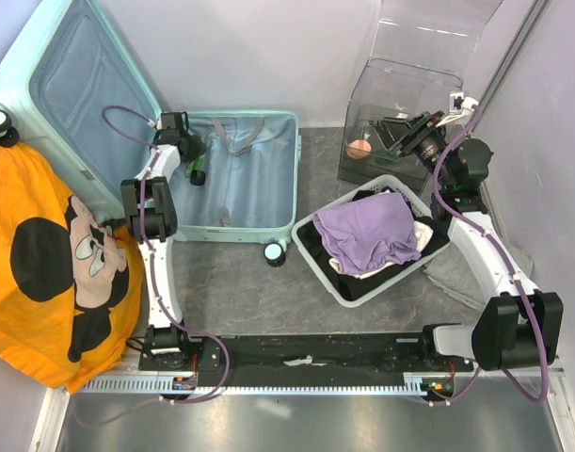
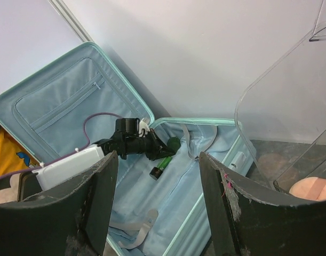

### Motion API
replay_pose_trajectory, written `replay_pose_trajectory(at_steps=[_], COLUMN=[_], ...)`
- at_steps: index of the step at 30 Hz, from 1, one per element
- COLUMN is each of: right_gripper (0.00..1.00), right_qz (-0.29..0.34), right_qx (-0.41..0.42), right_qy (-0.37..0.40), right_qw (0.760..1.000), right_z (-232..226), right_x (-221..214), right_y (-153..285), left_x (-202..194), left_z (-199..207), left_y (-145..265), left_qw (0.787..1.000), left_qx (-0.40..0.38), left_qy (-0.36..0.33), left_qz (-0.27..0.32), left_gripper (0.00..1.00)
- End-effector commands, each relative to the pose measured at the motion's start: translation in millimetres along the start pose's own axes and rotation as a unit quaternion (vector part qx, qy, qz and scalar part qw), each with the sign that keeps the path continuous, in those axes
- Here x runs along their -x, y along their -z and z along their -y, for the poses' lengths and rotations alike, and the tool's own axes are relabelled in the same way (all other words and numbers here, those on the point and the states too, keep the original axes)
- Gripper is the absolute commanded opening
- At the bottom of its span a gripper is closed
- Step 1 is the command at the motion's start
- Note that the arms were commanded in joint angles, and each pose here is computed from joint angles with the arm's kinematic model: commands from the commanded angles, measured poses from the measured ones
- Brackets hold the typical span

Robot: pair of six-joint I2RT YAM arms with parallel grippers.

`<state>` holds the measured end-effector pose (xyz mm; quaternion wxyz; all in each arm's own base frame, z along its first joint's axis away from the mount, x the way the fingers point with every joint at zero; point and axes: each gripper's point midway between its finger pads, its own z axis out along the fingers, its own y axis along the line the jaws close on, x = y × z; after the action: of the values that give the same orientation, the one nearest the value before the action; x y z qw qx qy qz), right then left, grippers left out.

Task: Open, take out, and arrange the luggage
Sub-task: Pick up the personal item from the luggage.

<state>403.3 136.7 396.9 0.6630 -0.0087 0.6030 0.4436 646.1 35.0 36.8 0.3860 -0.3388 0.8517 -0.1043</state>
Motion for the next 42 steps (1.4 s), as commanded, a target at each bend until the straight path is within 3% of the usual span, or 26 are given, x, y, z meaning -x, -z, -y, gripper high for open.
replay_pose_trajectory(at_steps=[1,7,11,17,25,29,35,42], right_gripper=[0.70,0.70,0.70,0.70,0.70,0.70,0.70,0.71], right_qz=[0.008,0.009,0.011,0.009,0.010,0.009,0.010,0.011], right_qx=[0.017,0.023,0.028,0.028,0.029,0.029,0.030,0.035], right_qy=[0.002,-0.007,-0.014,-0.019,-0.020,-0.022,-0.028,-0.030], right_qw=[1.000,1.000,0.999,0.999,0.999,0.999,0.999,0.999], right_z=[-4.9,-5.5,-6.3,-3.6,-4.0,-2.3,1.1,0.8], right_x=[2.0,1.7,1.5,-0.8,0.6,-1.2,-2.0,-0.6], right_y=[-2.7,-5.1,-6.1,-7.8,-9.0,-10.6,-13.9,-17.1], left_x=[10.0,43.5,45.0,28.2,21.4,29.8,36.4,37.8], left_z=[-9.0,4.5,-1.8,-22.8,-4.5,4.2,5.4,-2.4], left_y=[24.8,61.5,60.3,31.7,4.2,-0.3,-4.1,-6.9], left_qw=[1.000,0.994,0.991,0.987,0.991,0.990,0.991,0.994], left_qx=[-0.016,0.007,0.045,0.094,0.042,0.028,0.029,0.038], left_qy=[-0.022,-0.079,-0.108,-0.128,-0.125,-0.126,-0.113,-0.086], left_qz=[0.005,0.079,0.071,0.032,0.031,0.049,0.060,0.056], left_gripper=[0.02,0.02,0.28,0.42,0.45,0.52,0.61,0.62])
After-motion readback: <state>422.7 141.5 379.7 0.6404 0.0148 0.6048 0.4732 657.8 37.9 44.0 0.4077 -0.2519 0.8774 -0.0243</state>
